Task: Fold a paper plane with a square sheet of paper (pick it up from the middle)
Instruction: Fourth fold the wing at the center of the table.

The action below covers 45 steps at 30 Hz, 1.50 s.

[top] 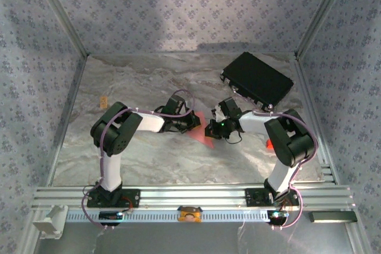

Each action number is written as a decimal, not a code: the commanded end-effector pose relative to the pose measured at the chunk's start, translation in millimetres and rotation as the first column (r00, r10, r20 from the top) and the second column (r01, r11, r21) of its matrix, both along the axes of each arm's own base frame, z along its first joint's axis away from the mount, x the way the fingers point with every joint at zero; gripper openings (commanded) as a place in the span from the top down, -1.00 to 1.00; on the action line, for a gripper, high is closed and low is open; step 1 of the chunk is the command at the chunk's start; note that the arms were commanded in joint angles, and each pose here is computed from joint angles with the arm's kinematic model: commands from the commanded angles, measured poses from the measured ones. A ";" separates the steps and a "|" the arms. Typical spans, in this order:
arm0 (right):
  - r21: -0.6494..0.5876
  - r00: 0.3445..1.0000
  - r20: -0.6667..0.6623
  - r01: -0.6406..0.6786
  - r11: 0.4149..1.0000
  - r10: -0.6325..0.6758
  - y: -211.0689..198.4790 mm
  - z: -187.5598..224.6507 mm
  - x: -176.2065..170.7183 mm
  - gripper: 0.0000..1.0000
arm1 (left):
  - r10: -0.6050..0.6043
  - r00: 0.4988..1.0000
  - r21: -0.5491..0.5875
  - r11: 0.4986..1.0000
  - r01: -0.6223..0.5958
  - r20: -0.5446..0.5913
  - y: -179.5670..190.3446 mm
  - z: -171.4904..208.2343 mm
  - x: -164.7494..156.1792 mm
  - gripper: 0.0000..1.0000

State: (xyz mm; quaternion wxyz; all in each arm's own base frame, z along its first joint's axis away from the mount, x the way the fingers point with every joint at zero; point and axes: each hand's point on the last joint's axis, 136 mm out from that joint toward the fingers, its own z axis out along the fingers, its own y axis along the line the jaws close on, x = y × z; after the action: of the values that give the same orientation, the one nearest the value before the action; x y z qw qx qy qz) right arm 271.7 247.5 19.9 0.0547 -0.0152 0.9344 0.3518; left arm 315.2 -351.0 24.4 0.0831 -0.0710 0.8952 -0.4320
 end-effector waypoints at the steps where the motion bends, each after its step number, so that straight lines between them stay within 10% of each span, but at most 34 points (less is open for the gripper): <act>1: -0.016 0.999 -0.050 0.012 1.000 -0.013 -9.4 -14.5 -10.1 0.86 | 0.015 0.998 0.102 0.995 -0.008 -0.067 17.8 -37.0 -10.7 0.88; 16: -0.034 0.995 -0.086 0.042 0.999 -0.044 -20.4 -30.1 -22.8 0.97 | -0.033 0.998 0.047 0.998 0.031 0.044 0.2 21.6 -8.3 0.78; 45: 0.019 0.999 -0.043 0.028 0.999 -0.027 -14.3 -13.2 -17.7 1.00 | 0.017 0.992 0.157 0.988 0.003 -0.124 10.8 -30.2 -26.7 0.94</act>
State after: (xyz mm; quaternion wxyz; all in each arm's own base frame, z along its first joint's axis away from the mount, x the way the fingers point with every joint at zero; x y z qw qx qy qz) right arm 269.8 245.6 19.5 0.0695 -0.0123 0.9195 0.3867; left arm 289.7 -359.6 22.0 0.0532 -0.0657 0.9112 -0.4032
